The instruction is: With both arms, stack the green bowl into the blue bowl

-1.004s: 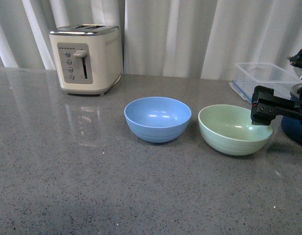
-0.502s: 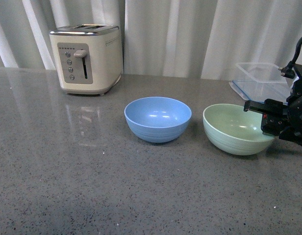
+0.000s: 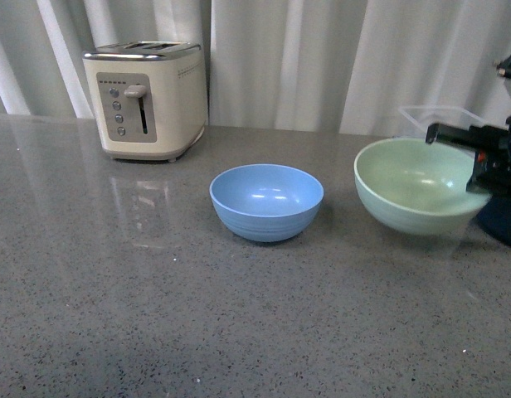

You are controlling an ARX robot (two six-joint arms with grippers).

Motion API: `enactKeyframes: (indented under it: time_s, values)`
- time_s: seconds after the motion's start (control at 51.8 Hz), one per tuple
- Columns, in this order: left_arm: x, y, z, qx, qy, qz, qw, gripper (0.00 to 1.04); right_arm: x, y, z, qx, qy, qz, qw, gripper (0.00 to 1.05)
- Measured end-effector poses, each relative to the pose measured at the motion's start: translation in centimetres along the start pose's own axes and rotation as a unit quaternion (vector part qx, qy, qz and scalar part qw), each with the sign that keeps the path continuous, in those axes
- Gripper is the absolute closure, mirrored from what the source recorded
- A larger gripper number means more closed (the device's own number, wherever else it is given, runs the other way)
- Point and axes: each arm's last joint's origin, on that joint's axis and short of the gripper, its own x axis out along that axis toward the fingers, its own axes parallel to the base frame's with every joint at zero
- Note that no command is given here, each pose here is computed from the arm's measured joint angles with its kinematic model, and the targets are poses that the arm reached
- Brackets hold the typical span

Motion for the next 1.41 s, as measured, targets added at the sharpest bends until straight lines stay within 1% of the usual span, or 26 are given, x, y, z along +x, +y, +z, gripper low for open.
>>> enactKeyframes:
  time_s: [0.116, 0.174, 0.232, 0.27, 0.347, 0.425, 0.541, 0.695, 0.772, 0.946, 0.985, 1.12, 1.139, 1.216, 1.236, 1.274, 1.293, 1.313, 1.371, 1.39, 1.409]
  values:
    - [0.0, 0.0, 0.0, 0.0, 0.0, 0.0, 1.0, 0.07, -1.9, 1.7, 1.7, -0.008, -0.028, 0.029, 0.999, 1.03]
    - [0.0, 0.0, 0.0, 0.0, 0.0, 0.0, 1.0, 0.07, -3.1, 3.2, 2.7, -0.017, -0.046, 0.053, 0.997, 1.03]
    - [0.0, 0.0, 0.0, 0.0, 0.0, 0.0, 1.0, 0.07, -4.1, 5.4, 3.4, -0.031, -0.059, 0.079, 0.995, 1.03]
    - [0.0, 0.0, 0.0, 0.0, 0.0, 0.0, 1.0, 0.07, -4.5, 6.3, 3.4, -0.038, -0.062, 0.089, 0.993, 1.03]
    - [0.0, 0.0, 0.0, 0.0, 0.0, 0.0, 1.0, 0.07, -4.9, 9.4, 3.3, -0.067, -0.063, 0.117, 0.989, 1.03]
    - [0.0, 0.0, 0.0, 0.0, 0.0, 0.0, 1.0, 0.07, -4.3, 11.6, 2.6, -0.089, -0.054, 0.127, 0.986, 1.03]
    - [0.0, 0.0, 0.0, 0.0, 0.0, 0.0, 1.0, 0.07, -2.3, 13.7, 1.3, -0.113, -0.034, 0.124, 0.985, 1.03]
    - [0.0, 0.0, 0.0, 0.0, 0.0, 0.0, 1.0, 0.07, 0.8, 14.7, -0.1, -0.13, -0.009, 0.103, 0.986, 1.03]
    - [0.0, 0.0, 0.0, 0.0, 0.0, 0.0, 1.0, 0.07, 2.2, 14.6, -0.4, -0.131, 0.0, 0.09, 0.987, 1.03]
    - [0.0, 0.0, 0.0, 0.0, 0.0, 0.0, 1.0, 0.07, 3.2, 14.1, -0.2, -0.128, 0.005, 0.078, 0.989, 1.03]
    - [0.0, 0.0, 0.0, 0.0, 0.0, 0.0, 1.0, 0.07, 3.2, 14.0, -0.2, -0.127, 0.005, 0.077, 0.989, 1.0]
    - [0.0, 0.0, 0.0, 0.0, 0.0, 0.0, 1.0, 0.07, 3.1, 13.8, 0.1, -0.123, 0.0, 0.086, 0.989, 0.74]
    - [0.0, 0.0, 0.0, 0.0, 0.0, 0.0, 1.0, 0.07, 3.0, 13.8, 0.2, -0.122, -0.001, 0.087, 0.989, 0.72]
    - [0.0, 0.0, 0.0, 0.0, 0.0, 0.0, 1.0, 0.07, 1.9, 13.6, 0.5, -0.119, -0.015, 0.112, 0.986, 0.58]
    - [0.0, 0.0, 0.0, 0.0, 0.0, 0.0, 1.0, 0.07, 1.2, 13.5, 0.6, -0.119, -0.028, 0.125, 0.985, 0.53]
    - [0.0, 0.0, 0.0, 0.0, 0.0, 0.0, 1.0, 0.07, -0.1, 13.4, 0.9, -0.114, -0.047, 0.152, 0.981, 0.46]
    - [0.0, 0.0, 0.0, 0.0, 0.0, 0.0, 1.0, 0.07, -1.4, 13.2, 1.1, -0.113, -0.066, 0.177, 0.975, 0.4]
    - [0.0, 0.0, 0.0, 0.0, 0.0, 0.0, 1.0, 0.07, -1.8, 13.1, 1.2, -0.112, -0.073, 0.186, 0.973, 0.39]
    - [0.0, 0.0, 0.0, 0.0, 0.0, 0.0, 1.0, 0.07, -5.0, 12.5, 1.5, -0.123, -0.14, 0.229, 0.955, 0.28]
    - [0.0, 0.0, 0.0, 0.0, 0.0, 0.0, 1.0, 0.07, -5.5, 12.4, 1.5, -0.124, -0.157, 0.227, 0.953, 0.28]
    - [0.0, 0.0, 0.0, 0.0, 0.0, 0.0, 1.0, 0.07, -6.6, 12.1, 1.6, -0.126, -0.196, 0.213, 0.949, 0.3]
